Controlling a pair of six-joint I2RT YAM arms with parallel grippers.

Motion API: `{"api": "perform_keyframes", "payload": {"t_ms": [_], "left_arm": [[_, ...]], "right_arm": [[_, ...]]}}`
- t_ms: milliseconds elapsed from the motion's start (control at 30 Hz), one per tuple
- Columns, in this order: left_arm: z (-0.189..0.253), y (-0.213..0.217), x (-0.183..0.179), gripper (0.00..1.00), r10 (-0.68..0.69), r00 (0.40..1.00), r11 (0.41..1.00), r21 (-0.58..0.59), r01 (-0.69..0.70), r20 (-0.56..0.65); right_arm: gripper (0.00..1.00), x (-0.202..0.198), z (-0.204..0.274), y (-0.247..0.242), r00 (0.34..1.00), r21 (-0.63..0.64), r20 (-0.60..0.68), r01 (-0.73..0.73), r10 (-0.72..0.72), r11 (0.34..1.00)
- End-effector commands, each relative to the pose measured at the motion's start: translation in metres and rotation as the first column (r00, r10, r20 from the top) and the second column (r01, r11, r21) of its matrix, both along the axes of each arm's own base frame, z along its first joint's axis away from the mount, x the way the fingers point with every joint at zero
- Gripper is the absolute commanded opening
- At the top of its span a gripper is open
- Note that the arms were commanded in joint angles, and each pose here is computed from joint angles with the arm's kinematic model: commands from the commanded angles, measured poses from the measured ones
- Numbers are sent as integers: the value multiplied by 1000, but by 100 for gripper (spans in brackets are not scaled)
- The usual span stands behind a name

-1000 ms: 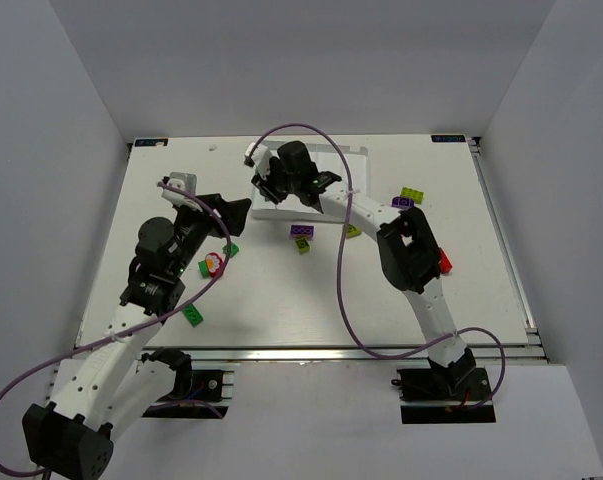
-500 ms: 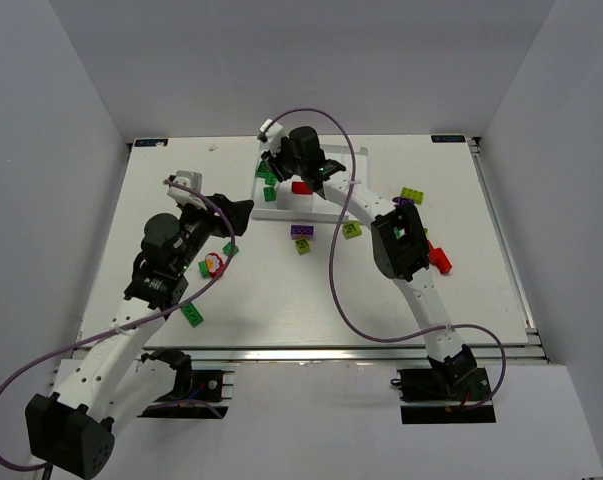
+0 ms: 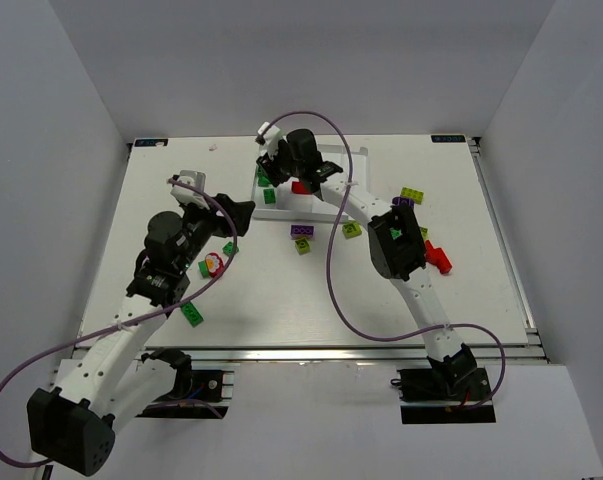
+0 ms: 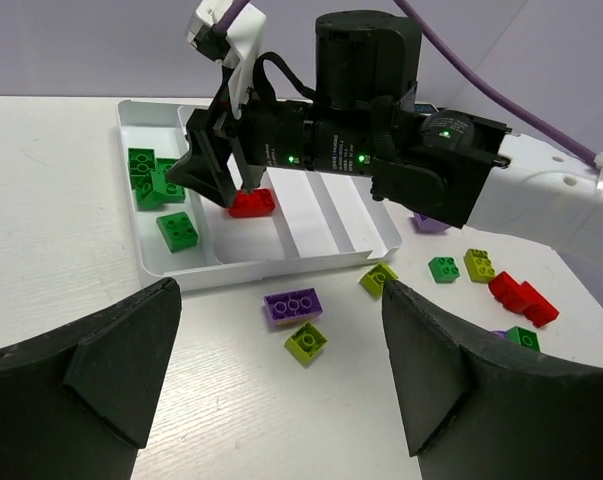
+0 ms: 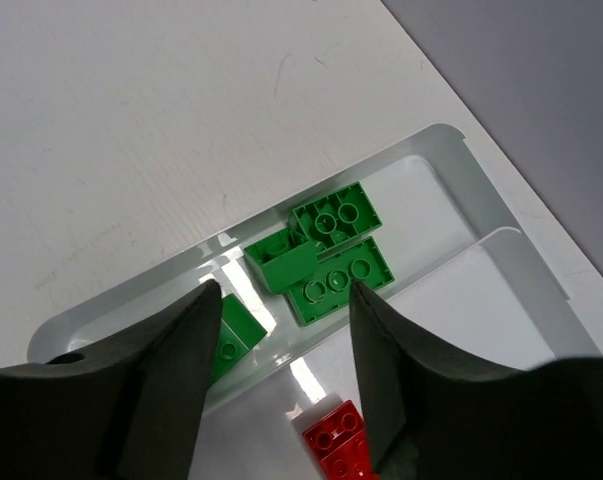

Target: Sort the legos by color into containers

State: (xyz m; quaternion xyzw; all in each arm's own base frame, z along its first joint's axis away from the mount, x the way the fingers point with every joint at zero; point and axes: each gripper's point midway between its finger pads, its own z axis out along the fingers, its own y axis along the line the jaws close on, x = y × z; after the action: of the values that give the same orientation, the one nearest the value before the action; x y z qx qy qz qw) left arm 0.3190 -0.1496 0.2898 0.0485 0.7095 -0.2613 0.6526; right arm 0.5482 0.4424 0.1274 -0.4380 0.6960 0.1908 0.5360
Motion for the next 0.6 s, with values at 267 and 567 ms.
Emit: {"api": "perform_keyframes", "payload": {"t_ms": [267,567], "left_arm": [[-59,19,29,98,170,955,982,122,-144,-241],[-136,14,40,90,205,863,957,280,-78,-462]], "right_arm": [[72,-128,91,-71,899,177,-225,-340,375,923],[15,-297,168,-145,865,230,-34,-481,501,846]]}}
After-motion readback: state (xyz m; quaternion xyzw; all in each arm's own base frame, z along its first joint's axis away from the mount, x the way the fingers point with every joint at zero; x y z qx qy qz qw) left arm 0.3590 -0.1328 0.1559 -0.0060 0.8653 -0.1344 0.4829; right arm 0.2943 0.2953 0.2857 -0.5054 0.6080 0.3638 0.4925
